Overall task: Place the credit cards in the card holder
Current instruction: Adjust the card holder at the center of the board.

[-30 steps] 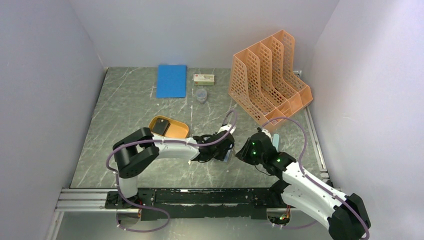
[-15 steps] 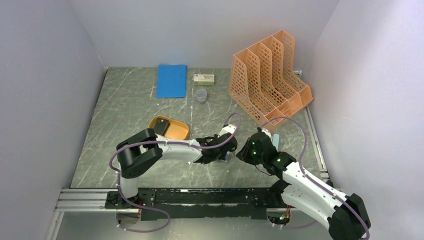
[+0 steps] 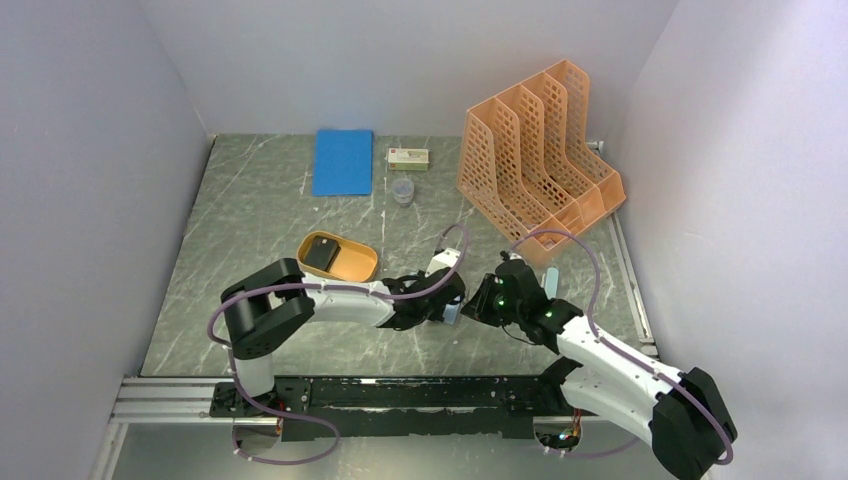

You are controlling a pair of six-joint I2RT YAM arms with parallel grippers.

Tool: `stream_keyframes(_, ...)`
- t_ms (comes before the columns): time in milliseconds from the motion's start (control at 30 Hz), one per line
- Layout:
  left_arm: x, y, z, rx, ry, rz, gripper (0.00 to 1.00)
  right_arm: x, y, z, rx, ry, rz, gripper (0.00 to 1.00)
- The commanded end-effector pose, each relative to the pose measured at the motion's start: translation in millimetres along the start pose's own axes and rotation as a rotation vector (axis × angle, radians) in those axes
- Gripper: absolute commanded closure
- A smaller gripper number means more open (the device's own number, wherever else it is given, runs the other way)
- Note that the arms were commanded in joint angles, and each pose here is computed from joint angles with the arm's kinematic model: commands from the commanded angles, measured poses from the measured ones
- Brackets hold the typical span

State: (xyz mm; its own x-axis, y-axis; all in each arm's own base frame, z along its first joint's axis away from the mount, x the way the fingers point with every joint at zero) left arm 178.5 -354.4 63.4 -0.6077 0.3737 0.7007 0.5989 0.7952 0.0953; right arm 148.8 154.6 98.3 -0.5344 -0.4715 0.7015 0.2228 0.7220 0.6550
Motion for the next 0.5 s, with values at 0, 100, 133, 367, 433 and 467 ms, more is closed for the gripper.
stream_keyframes(0,9.6,9.7,21.9,-0.003,0.109,-0.006,0.95,0.9,9.8,-2.4,0.023,-0.006,-0.049,0.81)
stream_keyframes(100,16.0,5.5,13.5,0.007,0.092,0.032,0.95,2.3,9.3,-2.4,0.025,-0.011,-0.053,0.8)
stream_keyframes(133,17.9,4.2,11.7,0.008,0.089,0.045,0.95,2.5,8.5,-2.0,0.024,-0.009,-0.05,0.8)
stream_keyframes(367,29.3,-9.9,3.1,-0.025,0.073,0.114,0.54,7.2,4.5,-2.2,0.022,-0.027,-0.039,0.78)
stream_keyframes(433,29.9,-13.4,0.8,-0.04,0.071,0.112,0.49,9.2,4.7,-3.2,0.022,-0.037,-0.039,0.77)
stream_keyframes(467,29.3,-14.1,-0.2,-0.046,0.072,0.107,0.49,10.3,4.7,-3.6,0.022,-0.041,-0.039,0.76)
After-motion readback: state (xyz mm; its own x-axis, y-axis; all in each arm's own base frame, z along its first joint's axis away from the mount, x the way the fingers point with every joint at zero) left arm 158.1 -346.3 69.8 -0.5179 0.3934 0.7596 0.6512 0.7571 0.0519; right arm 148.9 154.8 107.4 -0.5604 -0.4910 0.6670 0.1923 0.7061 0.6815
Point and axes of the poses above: each gripper's point midway between its finger pads, its own x axis back along the fingers, its own y axis along the line the jaws close on, z = x × y, the point moved 6 cm from there along x, back along the fingers, and after that the axes turned 14 degrees about -x, right-handed, at the moved point
